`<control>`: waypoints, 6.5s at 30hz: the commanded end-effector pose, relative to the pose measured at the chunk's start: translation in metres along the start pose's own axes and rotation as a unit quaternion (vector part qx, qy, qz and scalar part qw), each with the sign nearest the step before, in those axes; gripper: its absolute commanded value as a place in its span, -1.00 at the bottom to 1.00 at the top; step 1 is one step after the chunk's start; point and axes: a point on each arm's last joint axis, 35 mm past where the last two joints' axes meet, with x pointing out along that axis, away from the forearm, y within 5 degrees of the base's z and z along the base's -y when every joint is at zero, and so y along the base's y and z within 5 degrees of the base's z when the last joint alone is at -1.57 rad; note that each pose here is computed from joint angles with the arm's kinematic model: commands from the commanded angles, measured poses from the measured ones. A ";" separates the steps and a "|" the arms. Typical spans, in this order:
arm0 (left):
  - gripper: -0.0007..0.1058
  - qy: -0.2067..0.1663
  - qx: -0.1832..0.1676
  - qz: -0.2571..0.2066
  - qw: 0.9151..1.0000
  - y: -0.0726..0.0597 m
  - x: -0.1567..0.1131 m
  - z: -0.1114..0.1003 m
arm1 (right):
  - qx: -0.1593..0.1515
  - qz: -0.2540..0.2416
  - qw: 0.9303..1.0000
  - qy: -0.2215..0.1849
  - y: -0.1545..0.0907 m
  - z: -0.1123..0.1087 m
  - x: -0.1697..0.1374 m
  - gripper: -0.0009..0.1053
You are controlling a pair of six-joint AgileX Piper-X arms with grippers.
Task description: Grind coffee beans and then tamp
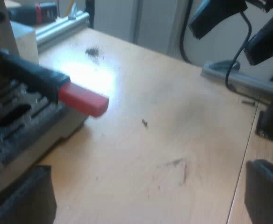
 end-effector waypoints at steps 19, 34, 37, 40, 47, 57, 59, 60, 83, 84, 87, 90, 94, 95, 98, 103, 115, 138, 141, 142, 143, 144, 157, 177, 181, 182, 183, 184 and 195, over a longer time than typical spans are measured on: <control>0.58 0.013 -0.007 -0.010 1.000 0.011 0.012 -0.012 | -0.005 -0.161 0.983 -0.085 0.057 -0.013 0.079 0.45; 0.58 0.015 -0.009 -0.012 1.000 0.011 0.012 -0.013 | 0.043 -0.209 0.972 -0.102 0.067 -0.011 0.129 -0.13; 0.58 0.015 -0.009 -0.012 1.000 0.011 0.012 -0.013 | 0.046 -0.210 0.970 -0.109 0.069 -0.010 0.135 -0.21; 0.58 0.015 -0.009 -0.012 1.000 0.011 0.012 -0.013 | 0.052 -0.224 0.966 -0.117 0.069 -0.010 0.141 -0.44; 0.58 0.015 -0.009 -0.013 1.000 0.011 0.012 -0.013 | 0.060 -0.260 0.955 -0.127 0.069 -0.010 0.148 -0.52; 0.58 0.015 -0.009 -0.013 1.000 0.011 0.012 -0.013 | 0.072 -0.288 0.945 -0.138 0.068 -0.012 0.161 -0.52; 0.58 0.015 -0.009 -0.013 1.000 0.011 0.012 -0.013 | 0.075 -0.290 0.944 -0.140 0.067 -0.012 0.162 -0.52; 0.58 0.015 -0.009 -0.013 1.000 0.011 0.012 -0.013 | 0.076 -0.292 0.943 -0.140 0.066 -0.012 0.162 -0.52; 0.58 0.015 -0.010 -0.014 1.000 0.011 0.012 -0.013 | 0.107 -0.402 0.899 -0.139 0.034 -0.006 0.161 -0.52; 0.58 0.015 -0.010 -0.014 1.000 0.011 0.012 -0.013 | 0.106 -0.402 0.899 -0.139 0.034 -0.006 0.161 -0.52; 0.58 0.015 -0.010 -0.014 1.000 0.011 0.012 -0.013 | 0.110 -0.414 0.892 -0.144 0.034 -0.005 0.160 -0.52; 0.58 0.015 -0.010 -0.014 1.000 0.011 0.012 -0.013 | 0.104 -0.429 0.884 -0.154 0.033 0.000 0.157 -0.52; 0.58 0.015 -0.010 -0.014 1.000 0.011 0.012 -0.013 | 0.093 -0.432 0.882 -0.164 0.033 0.004 0.155 -0.52; 0.58 0.015 -0.010 -0.014 1.000 0.011 0.012 -0.013 | 0.093 -0.432 0.881 -0.166 0.032 0.005 0.155 -0.52; 0.58 0.015 -0.010 -0.014 1.000 0.011 0.012 -0.013 | 0.090 -0.433 0.882 -0.162 0.033 0.004 0.155 -0.52; 0.58 0.015 -0.011 -0.014 1.000 0.011 0.012 -0.013 | 0.087 -0.436 0.882 -0.156 0.032 0.003 0.156 -0.52; 0.58 0.015 -0.010 -0.014 1.000 0.011 0.012 -0.013 | 0.052 -0.406 0.906 -0.108 0.051 -0.012 0.160 0.05; 0.58 0.002 0.004 0.023 1.000 0.013 0.012 -0.010 | 0.039 -0.329 0.942 -0.051 0.070 0.026 0.108 0.14; 0.58 -0.002 0.015 0.022 1.000 0.013 0.012 -0.009 | 0.059 -0.312 0.947 -0.045 0.070 0.044 0.100 0.14; 0.58 -0.002 0.015 0.022 1.000 0.013 0.012 -0.009 | 0.065 -0.308 0.948 -0.047 0.069 0.049 0.098 0.14; 0.58 -0.004 0.017 0.022 1.000 0.013 0.012 -0.009 | 0.075 -0.301 0.950 -0.041 0.067 0.055 0.095 0.14; 0.58 -0.007 0.024 0.022 0.999 0.013 0.012 -0.007 | 0.086 -0.293 0.951 -0.039 0.065 0.062 0.092 0.14; 0.58 -0.012 0.041 0.017 0.999 0.012 0.012 -0.006 | 0.176 -0.197 0.962 0.072 0.022 0.094 0.108 0.14; 0.58 -0.010 0.041 0.006 0.999 0.012 0.012 -0.006 | 0.218 -0.197 0.950 0.102 -0.005 0.058 0.170 0.14; 0.58 -0.010 0.041 0.006 0.999 0.012 0.012 -0.006 | 0.225 -0.201 0.949 0.095 -0.010 0.048 0.173 0.14; 0.58 -0.010 0.041 0.006 0.999 0.012 0.012 -0.006 | 0.224 -0.200 0.949 0.091 -0.010 0.046 0.175 0.14; 0.58 -0.010 0.041 0.006 0.999 0.012 0.012 -0.006 | 0.223 -0.199 0.950 0.086 -0.009 0.044 0.176 0.14; 0.58 -0.010 0.041 0.006 0.999 0.012 0.012 -0.006 | 0.222 -0.199 0.951 0.083 -0.009 0.043 0.177 0.14; 0.58 -0.010 0.041 0.006 0.999 0.012 0.012 -0.006 | 0.163 -0.197 0.964 0.076 -0.009 0.040 0.179 0.14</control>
